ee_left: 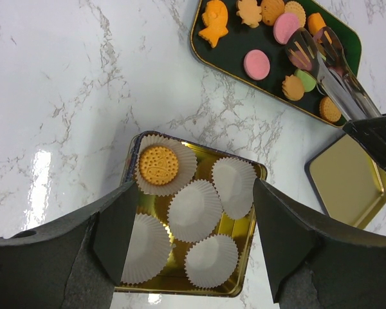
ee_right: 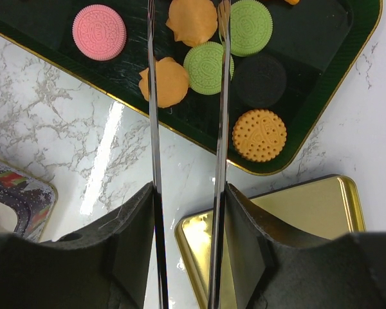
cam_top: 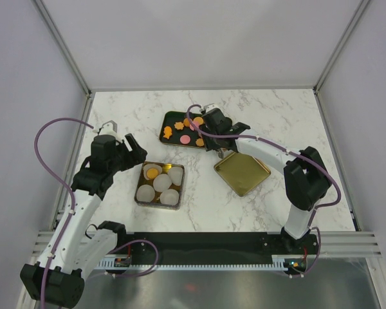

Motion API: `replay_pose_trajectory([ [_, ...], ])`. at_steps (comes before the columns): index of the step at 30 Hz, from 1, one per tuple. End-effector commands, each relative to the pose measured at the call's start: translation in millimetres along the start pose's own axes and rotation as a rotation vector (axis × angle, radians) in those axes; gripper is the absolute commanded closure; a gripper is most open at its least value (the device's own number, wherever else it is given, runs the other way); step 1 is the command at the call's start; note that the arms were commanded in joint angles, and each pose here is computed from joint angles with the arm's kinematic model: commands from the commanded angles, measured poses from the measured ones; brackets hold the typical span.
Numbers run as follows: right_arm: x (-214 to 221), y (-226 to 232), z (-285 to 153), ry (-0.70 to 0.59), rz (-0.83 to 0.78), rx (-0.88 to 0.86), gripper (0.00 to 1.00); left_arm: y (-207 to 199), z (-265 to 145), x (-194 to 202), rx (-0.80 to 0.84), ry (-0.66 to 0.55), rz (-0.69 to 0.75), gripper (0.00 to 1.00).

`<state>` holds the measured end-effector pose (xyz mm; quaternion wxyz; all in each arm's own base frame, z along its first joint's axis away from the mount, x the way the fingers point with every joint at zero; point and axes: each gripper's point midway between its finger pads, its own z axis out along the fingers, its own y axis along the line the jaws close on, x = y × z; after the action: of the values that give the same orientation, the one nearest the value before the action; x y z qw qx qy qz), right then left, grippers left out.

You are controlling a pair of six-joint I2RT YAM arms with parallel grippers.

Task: Pack the cookies

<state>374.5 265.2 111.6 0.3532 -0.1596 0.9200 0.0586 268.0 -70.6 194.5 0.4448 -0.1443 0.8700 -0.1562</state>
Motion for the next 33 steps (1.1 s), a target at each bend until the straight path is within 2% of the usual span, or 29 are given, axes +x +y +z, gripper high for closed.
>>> replay_pose_trajectory([
  [1,-20,-2,-1,-0.050,-0.003,0.015,0.48,-4,-1,-9,0.028,-0.037,0.028,0.20],
  [33,-1,-8,9,0.003,0.005,0.003,0.50,-2,1,-6,0.022,-0.028,0.024,0.20],
])
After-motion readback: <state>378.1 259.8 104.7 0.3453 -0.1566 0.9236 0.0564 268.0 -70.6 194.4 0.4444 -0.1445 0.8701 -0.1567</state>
